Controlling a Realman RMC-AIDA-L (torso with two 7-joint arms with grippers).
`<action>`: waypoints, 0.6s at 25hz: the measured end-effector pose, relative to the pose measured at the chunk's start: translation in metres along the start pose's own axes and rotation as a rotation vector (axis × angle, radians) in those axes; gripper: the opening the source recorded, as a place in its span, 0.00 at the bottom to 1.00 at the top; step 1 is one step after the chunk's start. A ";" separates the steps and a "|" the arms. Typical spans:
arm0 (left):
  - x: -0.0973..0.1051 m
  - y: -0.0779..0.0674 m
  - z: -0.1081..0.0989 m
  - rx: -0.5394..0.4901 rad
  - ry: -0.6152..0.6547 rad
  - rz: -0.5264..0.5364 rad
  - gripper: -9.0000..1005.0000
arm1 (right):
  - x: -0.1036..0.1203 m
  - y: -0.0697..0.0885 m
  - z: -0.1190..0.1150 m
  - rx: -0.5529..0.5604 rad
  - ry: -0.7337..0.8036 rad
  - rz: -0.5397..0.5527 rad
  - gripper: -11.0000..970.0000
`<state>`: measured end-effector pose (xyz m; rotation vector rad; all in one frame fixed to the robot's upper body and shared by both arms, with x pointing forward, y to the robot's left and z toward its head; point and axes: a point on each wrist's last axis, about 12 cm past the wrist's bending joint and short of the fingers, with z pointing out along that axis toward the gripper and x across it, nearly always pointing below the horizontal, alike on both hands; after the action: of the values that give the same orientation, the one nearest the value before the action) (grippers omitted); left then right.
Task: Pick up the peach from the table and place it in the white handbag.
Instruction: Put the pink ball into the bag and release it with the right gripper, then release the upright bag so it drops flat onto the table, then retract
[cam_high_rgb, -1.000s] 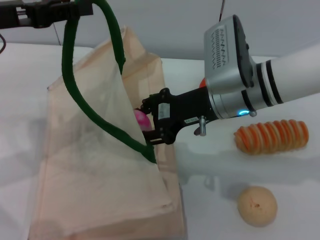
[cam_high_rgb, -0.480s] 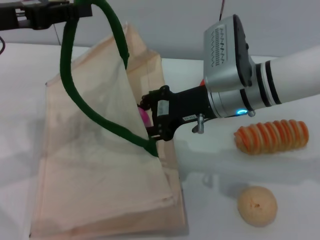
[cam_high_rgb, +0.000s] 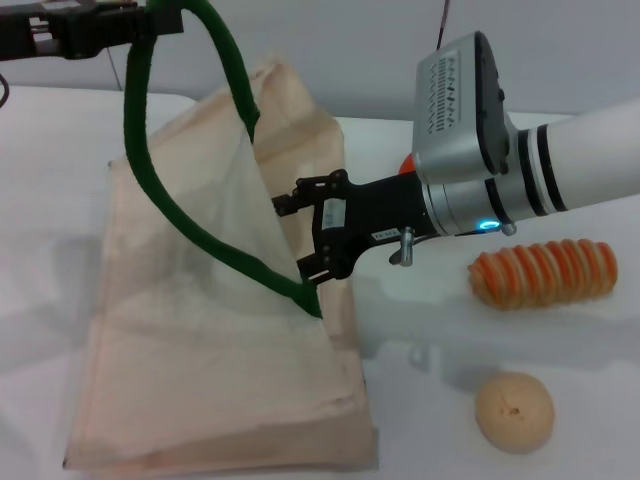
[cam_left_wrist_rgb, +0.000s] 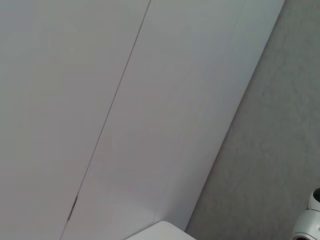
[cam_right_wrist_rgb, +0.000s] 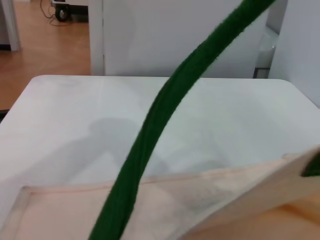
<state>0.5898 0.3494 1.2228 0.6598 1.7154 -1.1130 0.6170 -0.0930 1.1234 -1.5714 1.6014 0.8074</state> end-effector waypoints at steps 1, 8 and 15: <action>0.000 0.000 0.000 0.000 0.000 0.000 0.19 | 0.000 0.000 0.000 0.002 0.000 0.002 0.84; 0.002 0.000 -0.001 -0.003 0.000 -0.004 0.19 | 0.009 -0.005 -0.004 0.061 0.004 0.030 0.92; 0.007 0.001 -0.007 -0.019 0.001 -0.015 0.19 | 0.047 -0.022 -0.036 0.321 -0.033 0.191 0.92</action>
<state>0.5843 0.3560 1.2170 0.6370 1.7320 -1.1057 0.6377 -0.1502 1.1040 -1.1871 1.7760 0.6316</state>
